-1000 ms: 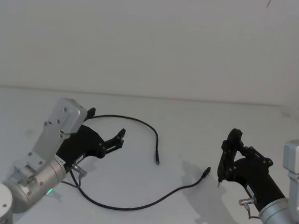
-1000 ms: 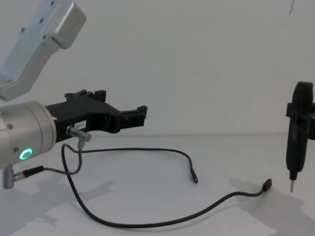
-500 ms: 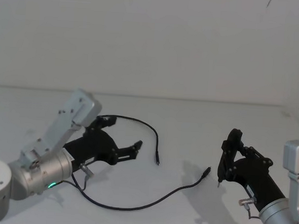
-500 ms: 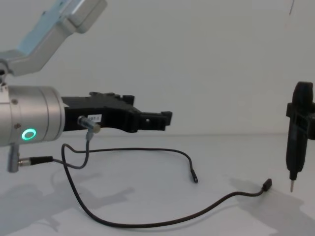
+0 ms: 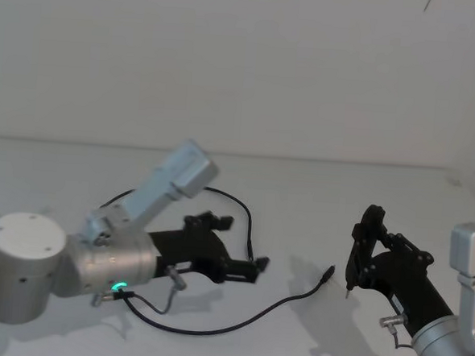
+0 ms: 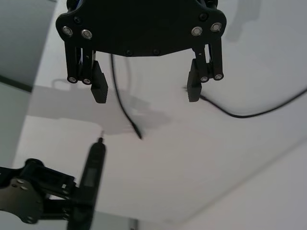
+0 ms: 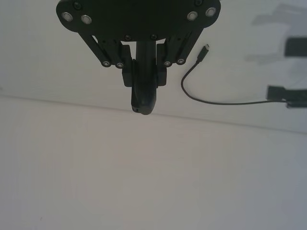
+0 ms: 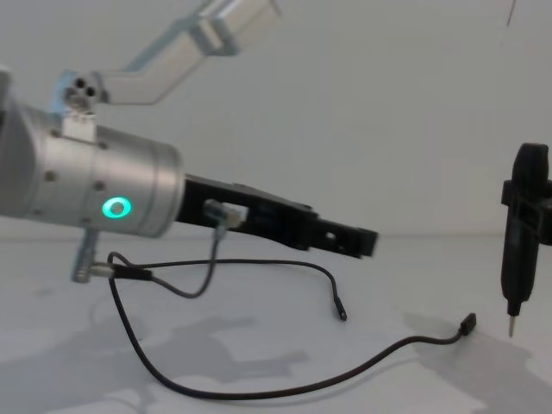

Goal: Pick up the data cable with the one hand.

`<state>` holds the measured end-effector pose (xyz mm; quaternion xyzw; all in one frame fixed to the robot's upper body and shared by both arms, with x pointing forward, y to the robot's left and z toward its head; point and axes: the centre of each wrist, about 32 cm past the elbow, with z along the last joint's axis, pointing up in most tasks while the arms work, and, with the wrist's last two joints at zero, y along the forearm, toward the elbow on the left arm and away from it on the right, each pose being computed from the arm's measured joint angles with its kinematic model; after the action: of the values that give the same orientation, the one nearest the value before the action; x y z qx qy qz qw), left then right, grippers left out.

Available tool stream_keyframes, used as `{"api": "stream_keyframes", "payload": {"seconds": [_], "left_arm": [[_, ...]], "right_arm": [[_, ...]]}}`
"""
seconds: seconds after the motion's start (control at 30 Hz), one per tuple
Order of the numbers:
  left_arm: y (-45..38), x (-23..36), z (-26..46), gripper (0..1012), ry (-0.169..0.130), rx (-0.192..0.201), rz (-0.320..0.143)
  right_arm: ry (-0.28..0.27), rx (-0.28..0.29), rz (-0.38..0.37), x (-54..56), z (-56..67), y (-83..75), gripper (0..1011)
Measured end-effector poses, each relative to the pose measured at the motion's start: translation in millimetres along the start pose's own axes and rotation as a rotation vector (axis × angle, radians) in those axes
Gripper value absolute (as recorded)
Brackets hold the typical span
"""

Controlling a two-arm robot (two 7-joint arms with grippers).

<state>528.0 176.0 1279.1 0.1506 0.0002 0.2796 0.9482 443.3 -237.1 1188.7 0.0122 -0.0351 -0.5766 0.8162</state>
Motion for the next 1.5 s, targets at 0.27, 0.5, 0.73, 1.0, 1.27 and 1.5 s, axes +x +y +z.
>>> {"api": "stream_keyframes", "payload": {"seconds": [0.27, 0.5, 0.73, 1.0, 1.27, 1.5], "left_arm": [[-24.7, -6.1, 13.5, 1001, 0.039, 0.100, -0.071], [-40.5, -11.7, 17.7, 1001, 0.057, 0.161, -0.077], [-53.8, -17.1, 18.9, 1001, 0.058, 0.204, -0.059], [-66.7, -22.7, 16.6, 1001, 0.047, 0.237, -0.041], [-77.8, -28.4, 13.0, 1001, 0.041, 0.267, -0.032], [-82.8, -30.8, 11.2, 1001, 0.039, 0.281, -0.028]], "right_arm": [[0.000, 0.000, 0.000, 0.0, 0.0, 0.0, 279], [0.000, 0.000, 0.000, 0.0, 0.0, 0.0, 279], [0.000, 0.000, 0.000, 0.0, 0.0, 0.0, 279], [0.000, 0.000, 0.000, 0.0, 0.0, 0.0, 279], [0.000, 0.000, 0.000, 0.0, 0.0, 0.0, 279], [0.000, 0.000, 0.000, 0.0, 0.0, 0.0, 279]]}}
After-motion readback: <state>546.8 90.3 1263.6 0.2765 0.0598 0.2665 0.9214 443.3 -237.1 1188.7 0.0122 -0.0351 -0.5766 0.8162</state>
